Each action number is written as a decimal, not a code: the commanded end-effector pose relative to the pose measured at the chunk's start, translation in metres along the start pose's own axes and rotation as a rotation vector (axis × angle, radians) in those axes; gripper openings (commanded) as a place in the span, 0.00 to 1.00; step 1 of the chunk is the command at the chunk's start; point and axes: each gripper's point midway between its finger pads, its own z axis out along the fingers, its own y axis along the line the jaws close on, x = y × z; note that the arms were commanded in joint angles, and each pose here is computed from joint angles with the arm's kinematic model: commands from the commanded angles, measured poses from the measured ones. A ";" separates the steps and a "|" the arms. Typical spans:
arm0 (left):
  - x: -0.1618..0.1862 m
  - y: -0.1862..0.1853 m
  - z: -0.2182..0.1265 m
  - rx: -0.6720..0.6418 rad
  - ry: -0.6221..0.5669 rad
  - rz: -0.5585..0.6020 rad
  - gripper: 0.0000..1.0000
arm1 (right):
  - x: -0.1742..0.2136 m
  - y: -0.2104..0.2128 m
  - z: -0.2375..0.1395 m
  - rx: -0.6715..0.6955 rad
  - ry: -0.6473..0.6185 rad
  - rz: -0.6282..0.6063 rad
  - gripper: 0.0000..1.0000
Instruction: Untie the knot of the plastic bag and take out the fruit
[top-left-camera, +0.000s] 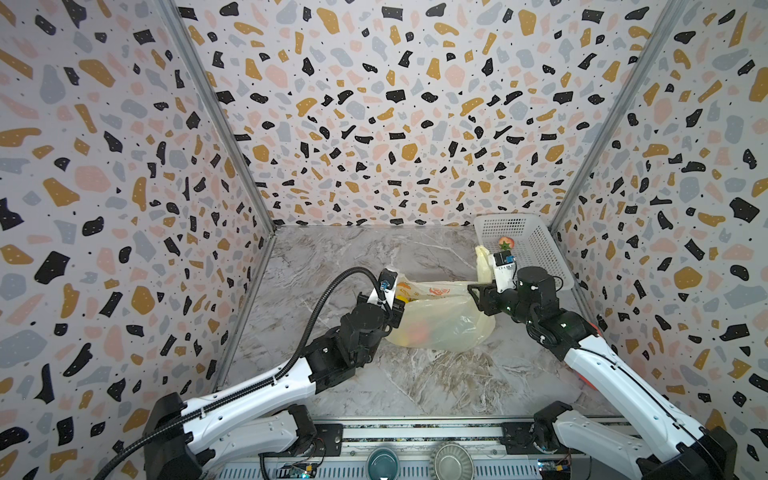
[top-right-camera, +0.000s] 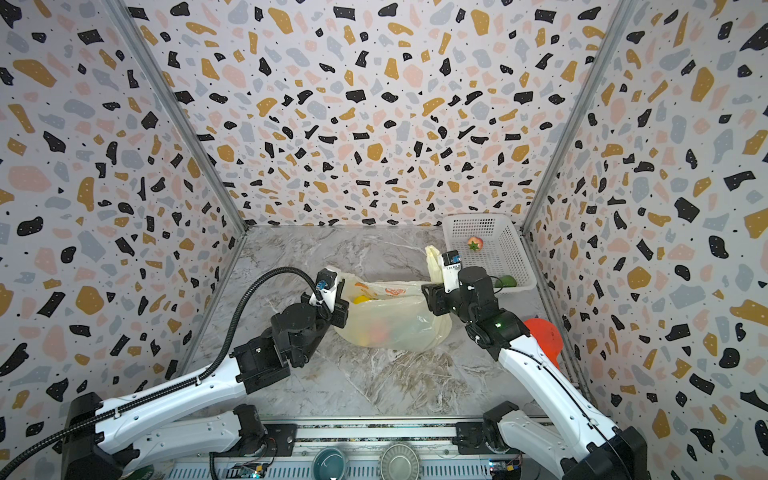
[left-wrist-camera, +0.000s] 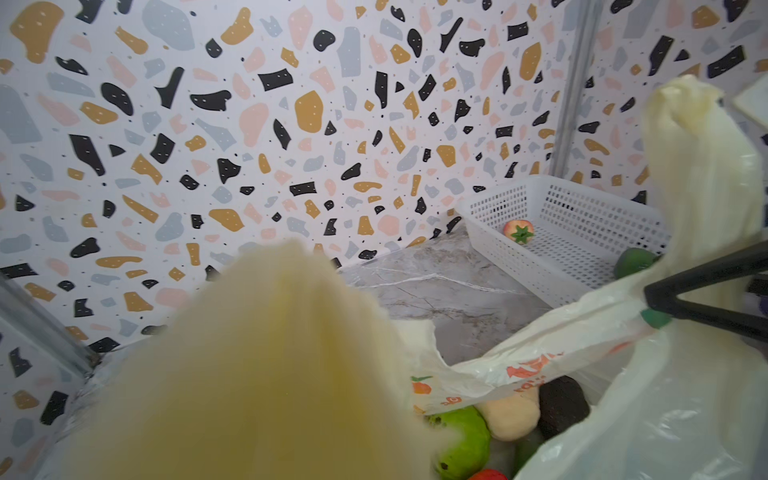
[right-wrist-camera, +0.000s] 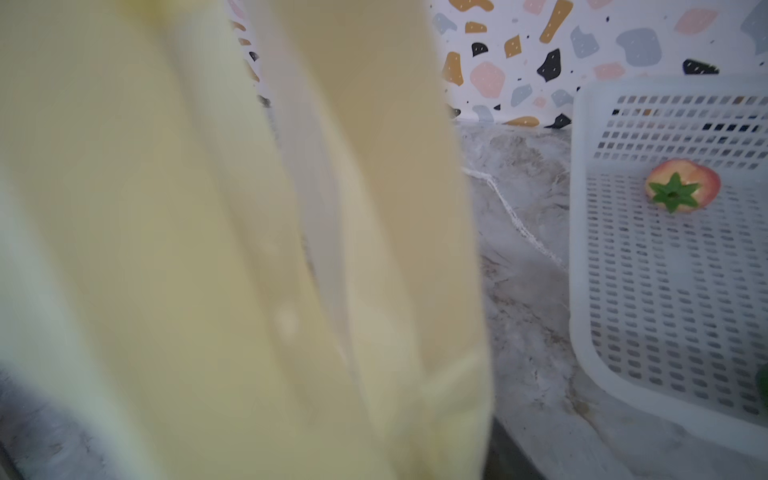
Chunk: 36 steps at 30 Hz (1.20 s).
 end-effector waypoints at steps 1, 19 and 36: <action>0.000 -0.019 -0.010 0.147 -0.003 -0.056 0.00 | -0.011 0.013 -0.021 -0.041 0.032 -0.002 0.80; -0.016 -0.004 -0.033 0.159 -0.094 -0.208 0.00 | -0.022 0.117 -0.104 -0.380 0.128 -0.016 0.99; -0.008 -0.005 -0.036 0.174 -0.088 -0.192 0.00 | -0.008 0.177 0.003 -0.438 0.280 -0.106 0.74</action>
